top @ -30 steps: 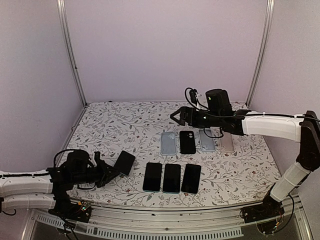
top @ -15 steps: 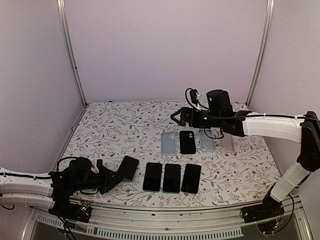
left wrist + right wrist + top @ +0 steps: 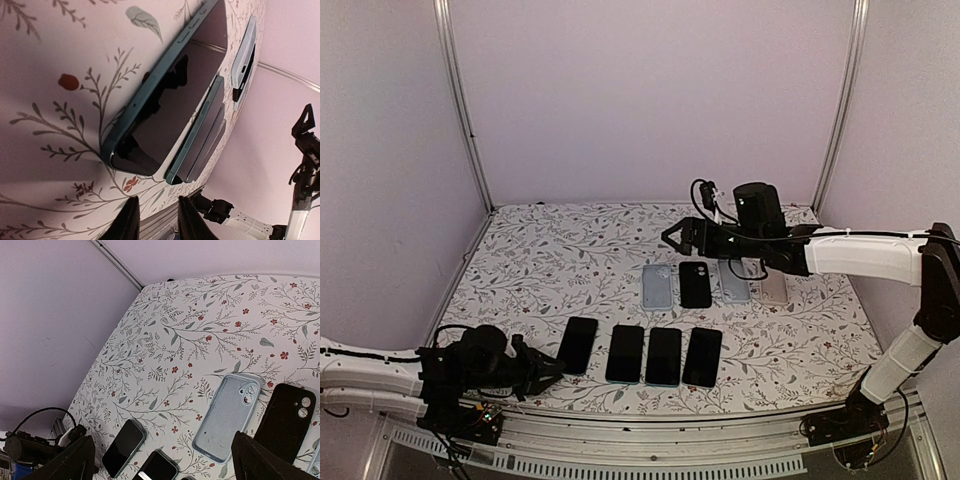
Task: Take the phone out of the phone case
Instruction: Place the phone case at the center of the board, then reset both arms
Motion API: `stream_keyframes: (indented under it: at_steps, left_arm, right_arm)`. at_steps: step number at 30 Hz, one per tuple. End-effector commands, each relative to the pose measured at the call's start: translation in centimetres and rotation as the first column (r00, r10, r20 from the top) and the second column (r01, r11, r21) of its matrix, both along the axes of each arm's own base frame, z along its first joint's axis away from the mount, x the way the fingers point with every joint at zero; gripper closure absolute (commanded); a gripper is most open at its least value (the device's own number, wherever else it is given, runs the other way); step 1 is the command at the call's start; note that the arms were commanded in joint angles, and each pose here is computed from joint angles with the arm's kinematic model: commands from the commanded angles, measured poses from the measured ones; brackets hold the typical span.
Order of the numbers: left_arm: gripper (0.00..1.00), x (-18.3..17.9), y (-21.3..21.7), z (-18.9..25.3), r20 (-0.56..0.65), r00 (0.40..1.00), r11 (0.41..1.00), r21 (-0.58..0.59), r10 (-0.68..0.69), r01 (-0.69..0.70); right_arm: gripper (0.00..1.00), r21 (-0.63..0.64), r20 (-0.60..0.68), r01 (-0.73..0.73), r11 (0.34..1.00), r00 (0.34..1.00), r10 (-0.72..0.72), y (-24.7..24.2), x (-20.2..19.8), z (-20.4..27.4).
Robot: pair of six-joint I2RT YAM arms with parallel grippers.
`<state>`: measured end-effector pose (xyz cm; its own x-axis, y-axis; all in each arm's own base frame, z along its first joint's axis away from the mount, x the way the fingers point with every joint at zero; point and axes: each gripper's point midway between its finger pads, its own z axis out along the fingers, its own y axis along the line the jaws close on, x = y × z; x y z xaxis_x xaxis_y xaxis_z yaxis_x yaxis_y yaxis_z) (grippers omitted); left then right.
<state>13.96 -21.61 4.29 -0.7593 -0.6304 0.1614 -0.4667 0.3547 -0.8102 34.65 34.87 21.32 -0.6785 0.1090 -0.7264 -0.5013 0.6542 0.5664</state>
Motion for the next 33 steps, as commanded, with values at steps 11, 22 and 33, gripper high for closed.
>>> stream_keyframes:
  at_steps: [11,22,33]
  left_arm:
    - [0.61,0.0,1.2,2.4,0.058,0.998,0.989,0.149,-0.028,0.019]
    - [0.34,4.6,1.3,10.4,0.346,0.932,0.948,0.318,-0.111,-0.006]
    - [0.01,9.7,0.8,18.6,0.587,0.769,0.901,0.432,-0.253,-0.034]
  right_arm:
    - [0.02,0.015,0.052,0.003,1.000,0.999,-0.003,-0.2,-0.3,1.7]
    - [0.01,0.013,0.096,0.044,0.999,0.994,-0.045,-1.3,-0.1,3.2]
    - [0.01,-0.010,0.123,0.151,0.988,0.981,-0.149,-4.3,-0.1,3.9]
